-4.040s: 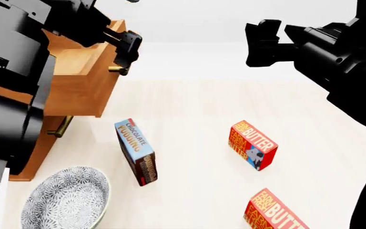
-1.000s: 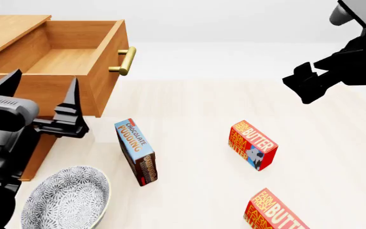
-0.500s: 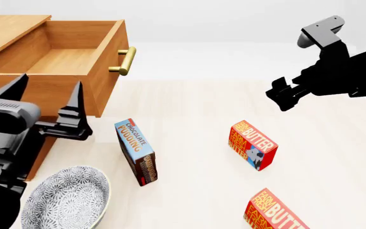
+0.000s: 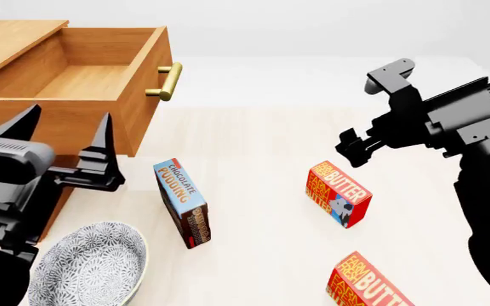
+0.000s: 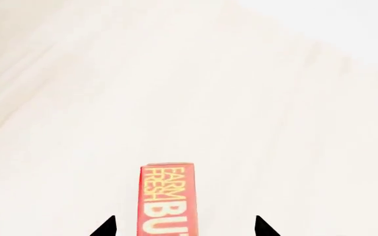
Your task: Put the butter at the front in the top drawer of the cabinet and close it.
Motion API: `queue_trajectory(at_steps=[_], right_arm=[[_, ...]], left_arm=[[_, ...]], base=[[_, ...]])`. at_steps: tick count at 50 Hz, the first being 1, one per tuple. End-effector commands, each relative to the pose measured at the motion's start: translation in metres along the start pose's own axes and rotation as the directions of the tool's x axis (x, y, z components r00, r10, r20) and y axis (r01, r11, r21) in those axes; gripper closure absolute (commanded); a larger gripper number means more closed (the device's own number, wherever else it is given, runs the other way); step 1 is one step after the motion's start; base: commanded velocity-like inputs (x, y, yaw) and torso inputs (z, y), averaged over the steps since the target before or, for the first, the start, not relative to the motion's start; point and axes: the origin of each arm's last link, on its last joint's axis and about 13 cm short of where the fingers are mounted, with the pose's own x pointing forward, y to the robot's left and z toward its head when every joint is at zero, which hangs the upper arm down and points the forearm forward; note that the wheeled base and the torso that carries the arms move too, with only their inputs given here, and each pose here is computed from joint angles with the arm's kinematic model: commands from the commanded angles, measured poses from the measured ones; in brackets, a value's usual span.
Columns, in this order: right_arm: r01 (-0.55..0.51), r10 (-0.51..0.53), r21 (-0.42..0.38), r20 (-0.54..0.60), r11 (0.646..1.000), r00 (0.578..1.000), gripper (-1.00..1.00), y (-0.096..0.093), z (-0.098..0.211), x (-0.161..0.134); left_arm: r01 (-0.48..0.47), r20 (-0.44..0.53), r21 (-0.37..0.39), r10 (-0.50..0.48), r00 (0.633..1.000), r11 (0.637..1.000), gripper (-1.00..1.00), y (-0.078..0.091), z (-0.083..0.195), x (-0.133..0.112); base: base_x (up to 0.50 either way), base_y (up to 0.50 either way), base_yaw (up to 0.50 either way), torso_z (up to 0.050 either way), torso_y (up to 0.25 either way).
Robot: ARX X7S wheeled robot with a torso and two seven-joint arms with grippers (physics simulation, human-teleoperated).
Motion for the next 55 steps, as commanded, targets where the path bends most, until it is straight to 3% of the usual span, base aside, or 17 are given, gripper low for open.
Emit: queue_trajectory(at_steps=[1,22,55], right_arm=[[-0.019,0.019,-0.002,-0.043,1.0,0.999,-1.0,0.006,-0.007,0.014],[-0.058,0.06,0.036,-0.064,0.998,0.996,-1.0,0.014,-0.028,0.035],[-0.051,0.06,0.096,-0.101,0.994,0.993,-1.0,0.013,-0.059,0.041]], left_arm=[[0.0,0.001,-0.006,0.0,1.0,1.0,-1.0,0.0,-0.001,-0.002],[0.013,0.0,-0.009,-0.013,1.0,1.0,-1.0,-0.001,-0.003,-0.004],[0.024,-0.005,-0.023,-0.024,1.0,0.999,-1.0,-0.002,-0.006,-0.007]], base=[[0.0,0.0,0.0,0.0,0.0],[0.0,0.0,0.0,0.0,0.0],[0.0,0.0,0.0,0.0,0.0]])
